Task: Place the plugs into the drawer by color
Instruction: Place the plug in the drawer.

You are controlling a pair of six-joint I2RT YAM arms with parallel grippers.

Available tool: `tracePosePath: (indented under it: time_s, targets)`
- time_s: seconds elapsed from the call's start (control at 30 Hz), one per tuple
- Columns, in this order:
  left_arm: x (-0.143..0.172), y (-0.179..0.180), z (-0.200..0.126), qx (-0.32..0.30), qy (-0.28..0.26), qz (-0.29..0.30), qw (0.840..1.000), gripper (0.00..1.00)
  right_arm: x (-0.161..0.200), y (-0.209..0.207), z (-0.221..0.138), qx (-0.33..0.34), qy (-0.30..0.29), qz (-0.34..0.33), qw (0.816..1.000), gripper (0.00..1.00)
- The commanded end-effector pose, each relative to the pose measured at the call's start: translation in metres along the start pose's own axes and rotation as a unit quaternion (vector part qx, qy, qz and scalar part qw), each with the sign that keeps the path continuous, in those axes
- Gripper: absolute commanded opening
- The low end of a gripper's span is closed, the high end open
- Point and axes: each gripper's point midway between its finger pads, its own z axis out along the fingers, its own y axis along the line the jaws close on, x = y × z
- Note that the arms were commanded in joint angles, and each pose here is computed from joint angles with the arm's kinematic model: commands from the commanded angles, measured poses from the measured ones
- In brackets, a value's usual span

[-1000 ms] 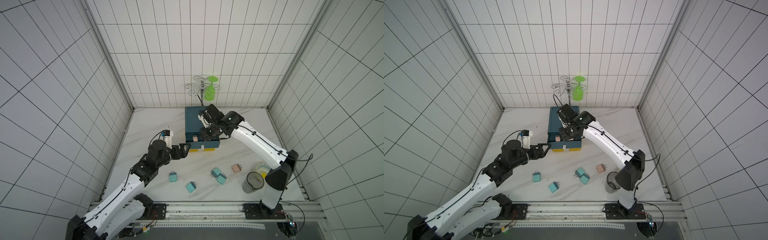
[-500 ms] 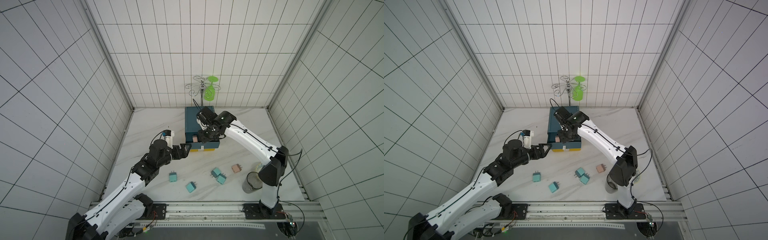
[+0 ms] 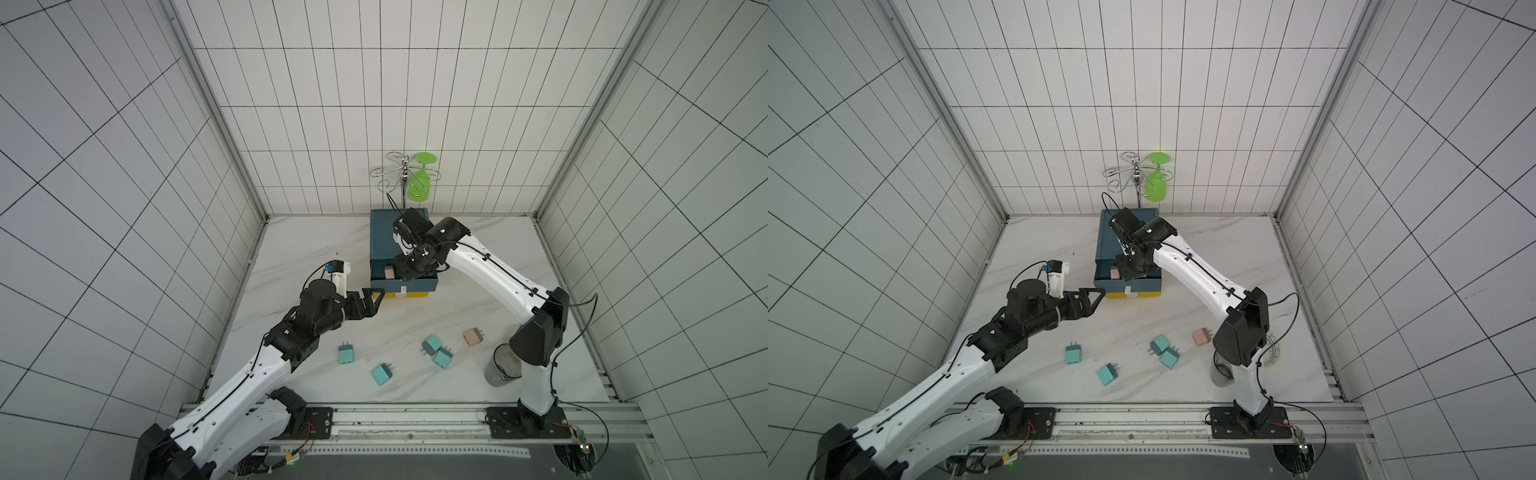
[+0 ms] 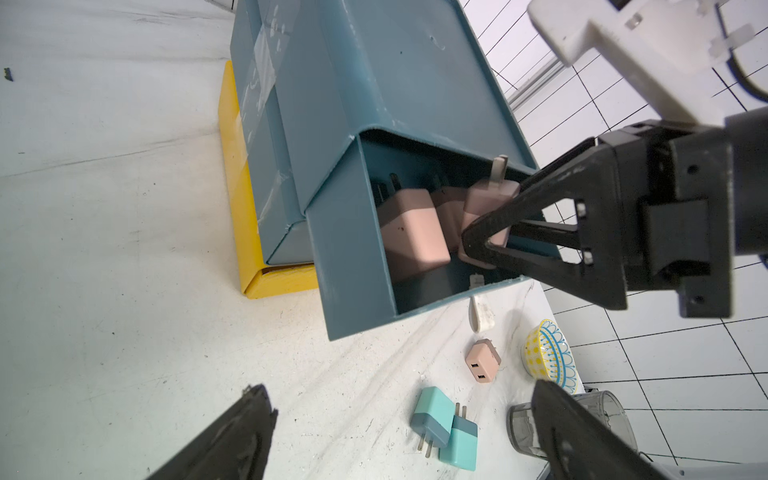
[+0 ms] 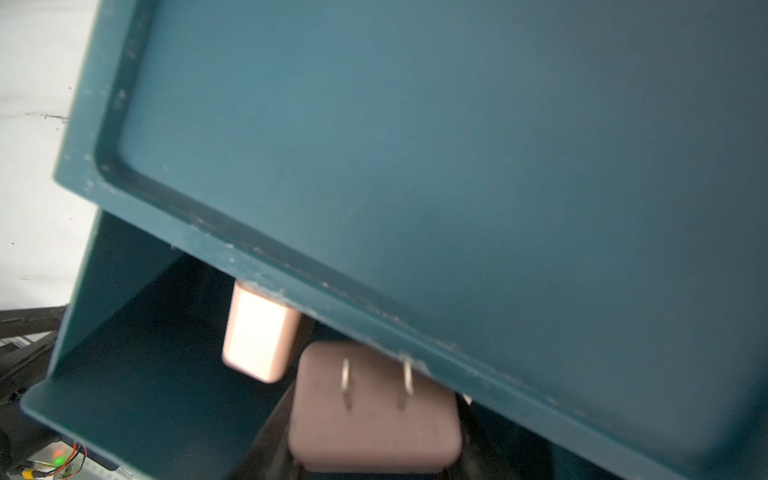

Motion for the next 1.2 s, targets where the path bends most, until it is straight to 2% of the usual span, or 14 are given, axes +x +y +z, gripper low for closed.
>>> tracePosePath:
  time_s: [0.0, 0.33, 0.4, 0.43, 0.47, 0.73, 0.87, 1.0, 1.03, 1.17]
  targets:
    - [-0.013, -0.009, -0.003, 0.006, -0.017, 0.013, 1.0, 0.99, 0.011, -0.012, 0.02, 0.024, 0.041, 0.013, 0.999, 0.24]
    - [-0.014, -0.009, -0.006, 0.003, -0.022, 0.015, 1.0, 0.99, 0.002, -0.01, 0.008, 0.018, 0.022, 0.014, 1.0, 0.36]
    - [-0.015, -0.009, -0.006, 0.003, -0.023, 0.016, 1.0, 0.99, 0.0, -0.01, 0.006, 0.016, 0.015, 0.014, 1.0, 0.44]
    - [-0.015, -0.009, -0.006, 0.003, -0.023, 0.016, 1.0, 0.99, -0.001, -0.011, 0.004, 0.016, 0.013, 0.016, 1.0, 0.57]
    - [-0.015, -0.009, -0.007, 0.003, -0.024, 0.016, 1.0, 0.99, -0.003, -0.011, 0.001, 0.014, 0.004, 0.018, 1.0, 1.0]
    - [-0.016, -0.009, -0.008, 0.002, -0.027, 0.018, 0.999, 0.99, -0.018, -0.003, -0.019, -0.012, -0.043, 0.017, 0.999, 0.97]
    - [-0.017, -0.009, -0.009, 0.001, -0.027, 0.018, 0.999, 0.99, -0.023, 0.005, -0.044, -0.032, -0.081, 0.012, 0.996, 0.96]
    - [-0.018, -0.017, -0.017, 0.005, -0.024, 0.031, 0.999, 0.99, -0.024, 0.011, -0.085, -0.053, -0.146, -0.002, 0.988, 0.96]
    - [-0.021, -0.021, -0.023, 0.004, -0.03, 0.039, 0.999, 0.99, -0.022, 0.009, -0.098, -0.057, -0.166, -0.005, 0.984, 1.0]
    - [-0.023, -0.053, -0.051, 0.023, -0.066, 0.104, 0.992, 0.93, -0.005, -0.012, -0.139, -0.054, -0.267, -0.015, 0.962, 0.99]
